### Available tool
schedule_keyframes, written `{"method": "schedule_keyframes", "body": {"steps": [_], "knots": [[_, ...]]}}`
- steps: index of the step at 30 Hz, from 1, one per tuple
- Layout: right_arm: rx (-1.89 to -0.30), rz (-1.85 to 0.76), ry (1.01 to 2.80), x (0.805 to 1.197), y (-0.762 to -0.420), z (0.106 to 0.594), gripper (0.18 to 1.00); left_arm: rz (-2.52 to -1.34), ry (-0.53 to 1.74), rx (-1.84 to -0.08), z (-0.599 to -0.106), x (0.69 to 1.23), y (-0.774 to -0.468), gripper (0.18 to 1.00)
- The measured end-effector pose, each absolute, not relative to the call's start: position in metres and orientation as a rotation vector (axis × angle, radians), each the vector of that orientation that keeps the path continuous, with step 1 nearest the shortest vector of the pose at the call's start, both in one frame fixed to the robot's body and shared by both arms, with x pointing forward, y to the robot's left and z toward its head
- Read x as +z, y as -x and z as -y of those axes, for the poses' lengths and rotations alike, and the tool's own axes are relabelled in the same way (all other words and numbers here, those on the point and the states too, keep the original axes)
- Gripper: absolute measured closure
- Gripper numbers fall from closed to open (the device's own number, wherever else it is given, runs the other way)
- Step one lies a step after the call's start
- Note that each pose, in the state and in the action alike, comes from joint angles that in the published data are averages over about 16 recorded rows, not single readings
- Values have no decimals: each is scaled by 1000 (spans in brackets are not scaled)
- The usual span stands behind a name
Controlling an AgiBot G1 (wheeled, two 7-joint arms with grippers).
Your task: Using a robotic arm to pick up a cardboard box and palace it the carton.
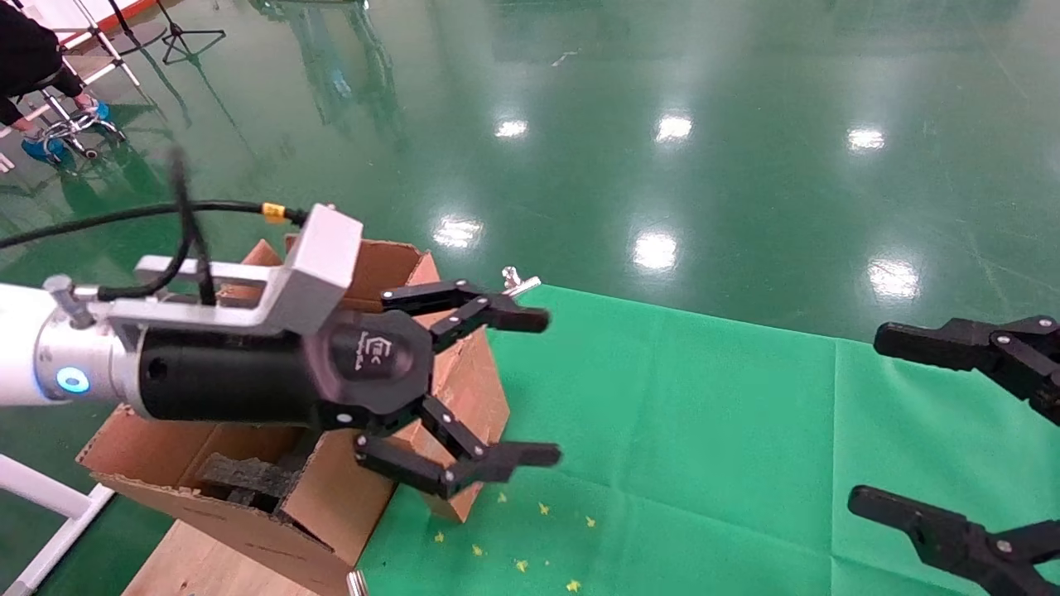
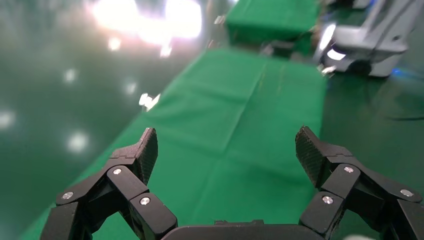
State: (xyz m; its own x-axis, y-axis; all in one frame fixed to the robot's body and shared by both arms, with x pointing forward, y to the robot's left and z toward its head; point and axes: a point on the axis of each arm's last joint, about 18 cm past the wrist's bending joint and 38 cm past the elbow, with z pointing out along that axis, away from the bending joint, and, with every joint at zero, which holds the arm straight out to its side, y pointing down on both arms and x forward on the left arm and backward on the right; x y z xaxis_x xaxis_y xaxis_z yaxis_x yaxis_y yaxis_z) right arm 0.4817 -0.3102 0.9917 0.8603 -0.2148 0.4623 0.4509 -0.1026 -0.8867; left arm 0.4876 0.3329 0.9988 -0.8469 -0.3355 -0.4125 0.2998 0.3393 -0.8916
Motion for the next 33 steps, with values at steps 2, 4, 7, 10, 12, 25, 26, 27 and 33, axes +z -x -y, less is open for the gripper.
{"method": "schedule_keyframes", "body": {"steps": [2, 4, 7, 10, 12, 25, 26, 27, 33], "knots": [[-566, 191, 1579, 992, -482, 310, 277, -2093, 107, -1482, -341, 1000, -490, 183], [-566, 191, 1579, 992, -482, 310, 312, -2113, 186, -1420, -349, 1001, -493, 183], [-566, 191, 1579, 992, -482, 310, 357, -2127, 290, -1339, -360, 1004, -496, 183], [-566, 190, 1579, 992, -482, 310, 417, -2131, 361, -1281, -369, 1005, -499, 183], [-566, 190, 1578, 992, -482, 310, 464, -2133, 396, -1255, -373, 1006, -500, 183], [-566, 190, 1578, 992, -482, 310, 761, -2186, 640, -1166, -378, 1005, -516, 183], [-566, 190, 1578, 992, -482, 310, 777, -2190, 675, -1157, -377, 1005, -518, 183], [-566, 190, 1578, 992, -482, 310, 797, -2193, 711, -1147, -376, 1006, -521, 183], [-566, 190, 1578, 992, -482, 310, 892, -2181, 932, -1071, -370, 1013, -536, 183]]}}
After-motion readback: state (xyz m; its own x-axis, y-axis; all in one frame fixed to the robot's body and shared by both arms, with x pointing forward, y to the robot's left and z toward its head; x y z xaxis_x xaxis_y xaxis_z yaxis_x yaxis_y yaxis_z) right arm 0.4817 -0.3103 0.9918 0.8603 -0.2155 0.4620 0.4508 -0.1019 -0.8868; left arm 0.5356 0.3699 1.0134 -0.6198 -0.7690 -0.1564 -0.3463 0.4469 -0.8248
